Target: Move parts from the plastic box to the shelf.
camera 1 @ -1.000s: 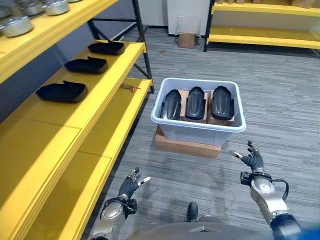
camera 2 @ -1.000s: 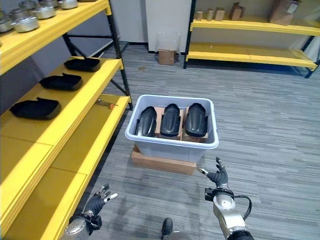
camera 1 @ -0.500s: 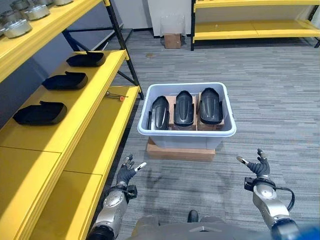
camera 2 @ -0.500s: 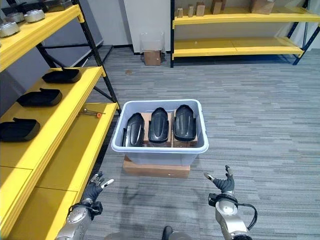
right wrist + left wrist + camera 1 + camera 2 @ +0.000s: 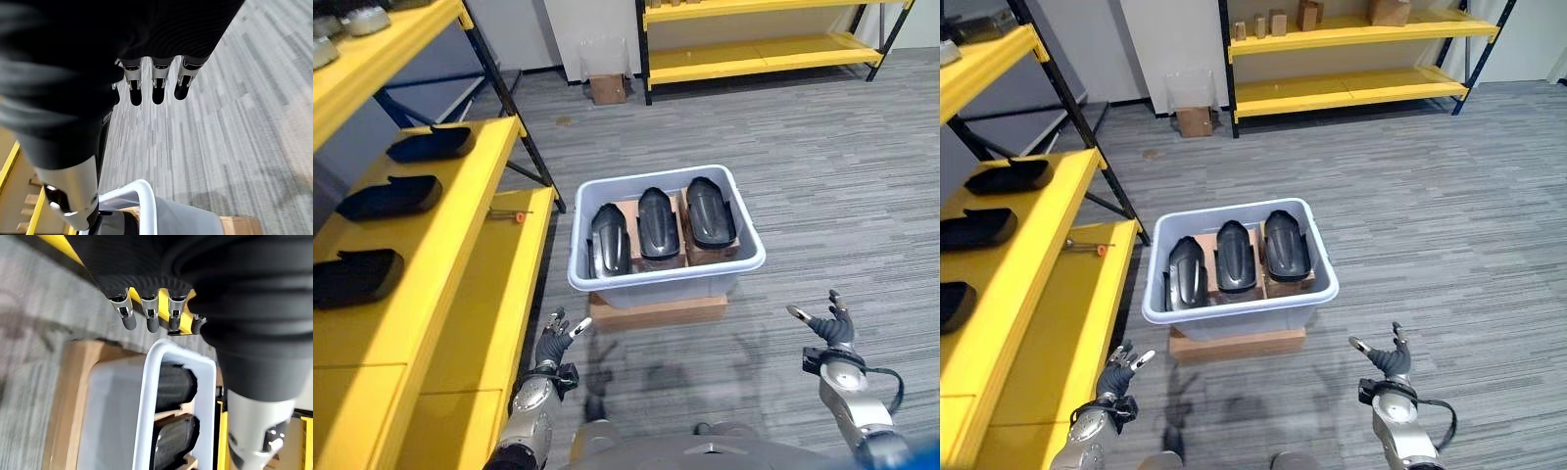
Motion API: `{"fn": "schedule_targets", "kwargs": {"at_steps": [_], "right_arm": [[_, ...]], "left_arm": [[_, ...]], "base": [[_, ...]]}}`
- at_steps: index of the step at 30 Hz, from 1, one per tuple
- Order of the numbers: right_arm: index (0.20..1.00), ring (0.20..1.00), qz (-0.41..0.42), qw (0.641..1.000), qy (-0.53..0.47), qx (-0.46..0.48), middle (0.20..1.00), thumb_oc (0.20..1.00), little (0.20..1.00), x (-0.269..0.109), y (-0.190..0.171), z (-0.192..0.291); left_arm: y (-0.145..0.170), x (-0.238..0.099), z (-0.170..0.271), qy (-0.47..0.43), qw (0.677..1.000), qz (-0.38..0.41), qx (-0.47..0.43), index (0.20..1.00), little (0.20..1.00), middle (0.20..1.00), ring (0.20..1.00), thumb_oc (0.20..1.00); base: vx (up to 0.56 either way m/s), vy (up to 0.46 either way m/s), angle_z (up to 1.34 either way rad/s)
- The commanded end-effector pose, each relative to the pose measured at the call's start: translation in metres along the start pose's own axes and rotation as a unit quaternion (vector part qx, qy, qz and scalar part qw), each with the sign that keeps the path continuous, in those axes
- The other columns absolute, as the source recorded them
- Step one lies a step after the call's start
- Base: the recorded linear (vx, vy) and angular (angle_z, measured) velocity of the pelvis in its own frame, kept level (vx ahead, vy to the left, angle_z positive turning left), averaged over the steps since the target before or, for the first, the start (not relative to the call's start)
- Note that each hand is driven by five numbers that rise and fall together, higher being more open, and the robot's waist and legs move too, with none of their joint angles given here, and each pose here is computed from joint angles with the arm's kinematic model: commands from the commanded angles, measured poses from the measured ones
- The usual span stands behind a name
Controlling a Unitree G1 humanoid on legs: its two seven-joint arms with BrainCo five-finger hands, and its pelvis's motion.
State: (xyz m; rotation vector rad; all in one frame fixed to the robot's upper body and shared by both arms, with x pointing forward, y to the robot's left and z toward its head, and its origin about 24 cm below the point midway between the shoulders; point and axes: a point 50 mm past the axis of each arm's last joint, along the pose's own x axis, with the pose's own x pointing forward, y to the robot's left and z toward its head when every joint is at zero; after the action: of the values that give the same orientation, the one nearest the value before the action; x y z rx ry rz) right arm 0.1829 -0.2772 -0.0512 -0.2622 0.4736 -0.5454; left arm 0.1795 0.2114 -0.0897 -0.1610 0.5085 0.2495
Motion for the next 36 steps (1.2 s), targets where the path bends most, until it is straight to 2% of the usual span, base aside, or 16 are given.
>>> {"fn": "schedule_targets", "kwargs": {"at_steps": [1,4,9,14,24,31,33,36], "right_arm": [[1.0,1.0,0.022,0.996,-0.068,0.056,1.0,1.0,1.0,-0.002,0.014,0.029],[1.0,1.0,0.039,0.993,-0.087,0.072,1.0,1.0,1.0,-0.006,0.028,0.037],[1.0,1.0,0.075,0.983,-0.158,0.059,1.0,1.0,1.0,-0.005,0.04,0.068],[1.0,1.0,0.073,0.982,-0.159,0.067,1.0,1.0,1.0,0.001,0.037,0.079],[1.0,1.0,0.064,0.987,-0.141,0.053,1.0,1.0,1.0,0.002,0.031,0.071],[1.0,1.0,0.058,0.985,-0.161,0.015,1.0,1.0,1.0,0.004,0.032,0.08],[1.0,1.0,0.045,0.986,-0.159,0.01,1.0,1.0,1.0,0.007,0.031,0.081],[1.0,1.0,-0.02,0.988,-0.149,0.013,1.0,1.0,1.0,0.016,0.017,0.08]], "left_arm": [[0.018,-0.003,0.019,-0.062,0.997,0.037,0.022,1.0,1.0,1.0,1.0,1.0],[0.03,-0.005,0.02,-0.068,0.995,0.046,0.048,1.0,1.0,1.0,1.0,1.0],[0.025,-0.002,0.029,-0.08,0.995,0.028,0.057,1.0,1.0,1.0,1.0,1.0],[0.019,0.003,0.027,-0.067,0.996,0.011,0.064,1.0,1.0,1.0,1.0,1.0],[0.011,-0.014,0.006,-0.053,0.993,-0.034,0.095,1.0,1.0,1.0,1.0,1.0],[0.008,-0.015,0.009,-0.056,0.996,-0.044,0.044,1.0,1.0,1.0,1.0,1.0],[0.004,-0.012,0.013,-0.063,0.996,-0.048,0.047,1.0,1.0,1.0,1.0,1.0],[-0.009,-0.004,0.021,-0.076,0.995,-0.049,0.036,1.0,1.0,1.0,1.0,1.0]], "base": [[0.14,0.557,0.04],[0.07,0.39,-0.24],[0.02,0.238,-0.42],[0.07,0.203,-0.23],[0.23,-0.375,0.24],[0.19,-0.254,0.11],[0.15,-0.226,-0.1],[0.17,-0.214,0.0]]}}
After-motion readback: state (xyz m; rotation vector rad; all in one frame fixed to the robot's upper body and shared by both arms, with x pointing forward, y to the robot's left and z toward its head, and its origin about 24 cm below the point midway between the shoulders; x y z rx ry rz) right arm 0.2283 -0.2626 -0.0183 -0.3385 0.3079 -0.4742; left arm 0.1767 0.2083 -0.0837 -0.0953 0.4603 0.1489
